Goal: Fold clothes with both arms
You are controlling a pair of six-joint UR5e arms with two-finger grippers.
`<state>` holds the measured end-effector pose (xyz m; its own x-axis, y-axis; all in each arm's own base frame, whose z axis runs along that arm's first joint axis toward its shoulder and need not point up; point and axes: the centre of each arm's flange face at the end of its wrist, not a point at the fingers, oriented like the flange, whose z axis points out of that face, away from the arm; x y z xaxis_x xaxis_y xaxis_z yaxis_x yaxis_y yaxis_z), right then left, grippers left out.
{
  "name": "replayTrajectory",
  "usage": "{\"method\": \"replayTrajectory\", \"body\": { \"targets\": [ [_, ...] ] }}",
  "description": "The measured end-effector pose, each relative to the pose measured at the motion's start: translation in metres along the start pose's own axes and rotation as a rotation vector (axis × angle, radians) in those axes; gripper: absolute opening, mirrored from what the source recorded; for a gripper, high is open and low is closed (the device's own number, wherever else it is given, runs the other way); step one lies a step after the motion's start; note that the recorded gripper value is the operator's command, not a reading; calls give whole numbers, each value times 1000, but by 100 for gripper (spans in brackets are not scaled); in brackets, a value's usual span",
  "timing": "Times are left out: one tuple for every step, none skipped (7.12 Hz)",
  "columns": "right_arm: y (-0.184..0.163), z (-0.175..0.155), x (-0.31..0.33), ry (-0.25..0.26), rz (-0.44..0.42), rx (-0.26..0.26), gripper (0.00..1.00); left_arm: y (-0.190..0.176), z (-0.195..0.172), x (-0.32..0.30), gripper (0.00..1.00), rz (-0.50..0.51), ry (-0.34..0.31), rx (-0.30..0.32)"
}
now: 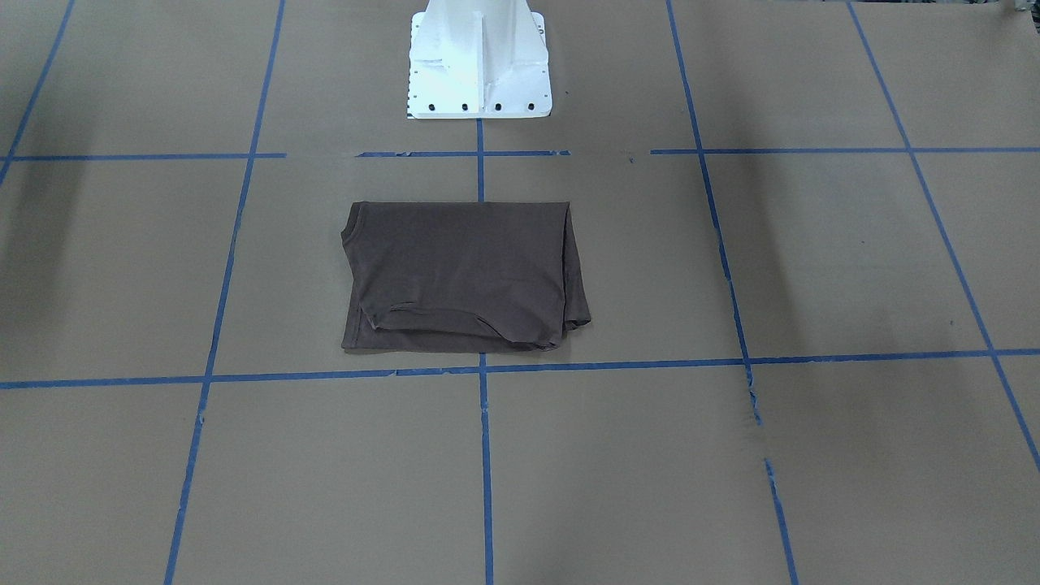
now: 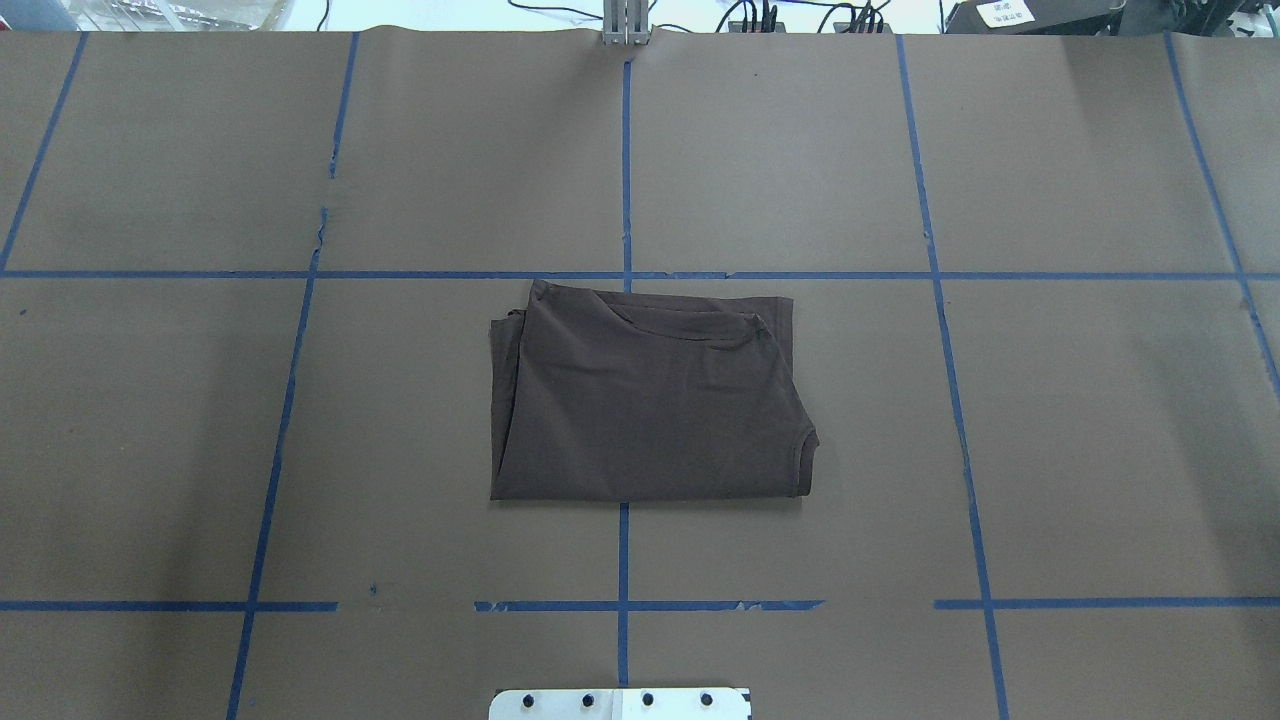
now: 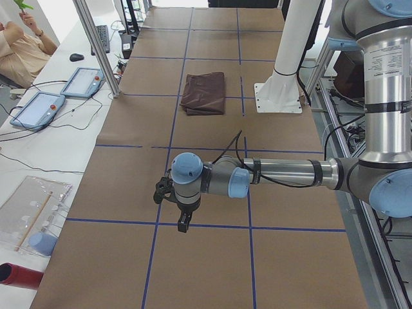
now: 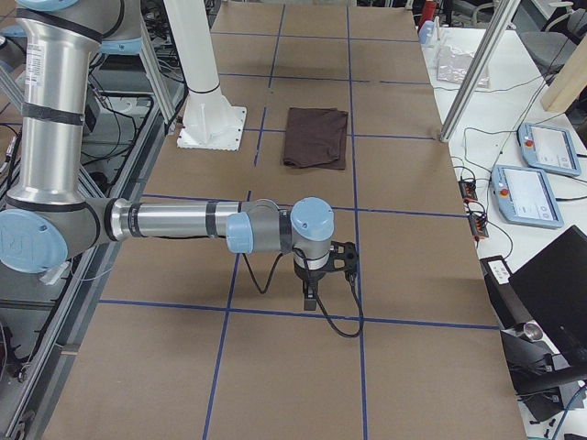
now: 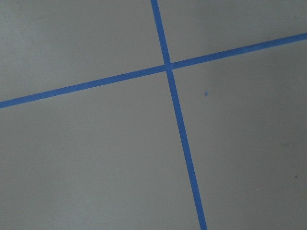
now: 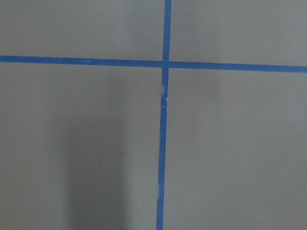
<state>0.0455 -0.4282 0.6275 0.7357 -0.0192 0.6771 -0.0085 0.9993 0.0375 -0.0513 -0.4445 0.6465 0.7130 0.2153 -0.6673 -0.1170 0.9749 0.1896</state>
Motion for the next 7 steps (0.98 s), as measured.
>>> {"method": "replayTrajectory", "body": {
  "targets": [
    [4,2,2,-1,5,-5,100,0,0,0,100,-1,0,0],
    [6,3,3,-1,8,-9,100,0,0,0,100,-2,0,0],
    [7,4,4,-2,10,-10,100,0,0,0,100,-3,0,0],
    [8,4,4,-2,10,-11,100,0,-1,0,100,-4,0,0],
    [8,5,5,-1,11,-11,100,0,-1,0,100,-4,0,0],
    [9,5,5,-1,12,-13,100,0,0,0,100,-4,0,0],
    [10,6,6,-1,13,-14,100,0,0,0,100,-3,0,0]
  ]
}}
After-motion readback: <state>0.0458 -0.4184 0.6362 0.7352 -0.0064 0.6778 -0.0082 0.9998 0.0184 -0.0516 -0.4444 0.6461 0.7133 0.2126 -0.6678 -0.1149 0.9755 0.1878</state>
